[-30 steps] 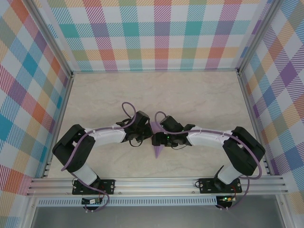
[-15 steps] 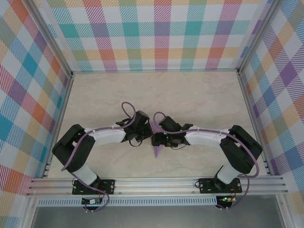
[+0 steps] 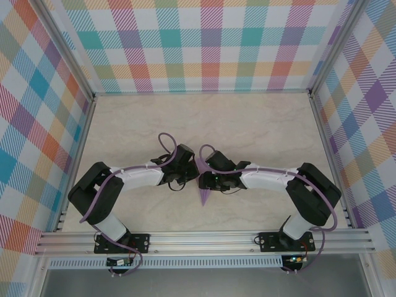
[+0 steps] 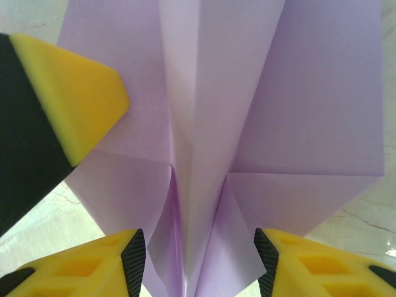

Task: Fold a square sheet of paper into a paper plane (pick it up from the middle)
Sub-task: Move the paper plane to the top-center of the table.

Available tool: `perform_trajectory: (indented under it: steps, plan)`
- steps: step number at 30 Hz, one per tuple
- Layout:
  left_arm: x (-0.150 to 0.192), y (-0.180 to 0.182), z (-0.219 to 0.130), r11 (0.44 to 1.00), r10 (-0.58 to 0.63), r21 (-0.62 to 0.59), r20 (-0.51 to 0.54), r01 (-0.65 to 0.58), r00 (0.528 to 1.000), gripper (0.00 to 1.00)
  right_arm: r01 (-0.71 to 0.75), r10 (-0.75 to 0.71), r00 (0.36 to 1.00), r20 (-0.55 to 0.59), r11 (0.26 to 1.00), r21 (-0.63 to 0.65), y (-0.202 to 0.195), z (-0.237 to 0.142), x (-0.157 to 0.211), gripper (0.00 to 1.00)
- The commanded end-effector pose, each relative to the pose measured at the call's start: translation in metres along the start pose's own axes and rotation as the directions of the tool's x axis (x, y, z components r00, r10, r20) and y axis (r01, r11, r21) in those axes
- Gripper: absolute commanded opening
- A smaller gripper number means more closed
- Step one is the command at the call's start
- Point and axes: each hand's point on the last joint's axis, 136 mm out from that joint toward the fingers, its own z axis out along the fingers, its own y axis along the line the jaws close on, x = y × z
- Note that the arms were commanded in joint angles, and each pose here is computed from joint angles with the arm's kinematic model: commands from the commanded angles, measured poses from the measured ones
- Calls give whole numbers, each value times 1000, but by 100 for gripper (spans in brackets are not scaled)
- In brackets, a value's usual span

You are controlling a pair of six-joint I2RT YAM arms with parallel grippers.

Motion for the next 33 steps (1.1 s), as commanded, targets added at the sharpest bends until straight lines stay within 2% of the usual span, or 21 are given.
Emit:
perform_trajectory:
  steps: [1, 8, 13, 16, 18, 20, 23, 26, 31, 33]
  plan:
    - [-4, 1, -7, 1000, -5, 12, 16, 5, 1000, 6, -33, 33, 999, 9, 999, 19, 2, 3, -4, 50]
    - [-5, 1, -8, 1000, -8, 13, 18, 7, 1000, 12, -54, 54, 998, -32, 999, 5, 8, 13, -1, 45]
    - [-10, 6, -15, 1000, -10, -12, 37, 11, 999, 20, -64, 65, 998, -23, 996, 56, 1, 10, -2, 32]
    - [-19, 15, -26, 999, -9, -53, 66, 13, 998, 32, -59, 62, 998, -23, 989, 132, -10, 4, -2, 19]
    - [-25, 22, -35, 997, -8, -81, 85, 15, 996, 48, -42, 50, 998, -30, 971, 236, -25, -4, -3, 11]
    - [-31, 31, -43, 992, -6, -125, 105, 19, 994, 62, -26, 34, 999, -23, 954, 298, -34, -12, -4, 8]
    - [-36, 46, -54, 981, 2, -194, 123, 22, 992, 77, -3, 10, 1000, -18, 939, 343, -41, -22, -7, 8]
    - [-42, 53, -62, 974, 8, -225, 152, 27, 988, 87, 14, -3, 1000, -30, 933, 359, -42, -23, -8, 8]
    - [-46, 59, -71, 970, 18, -241, 185, 28, 983, 100, 3, 20, 998, -58, 929, 371, -43, -10, -6, 11]
    - [-47, 60, -74, 969, 22, -245, 193, 27, 981, 100, -5, 35, 997, -75, 930, 369, -42, -5, -6, 14]
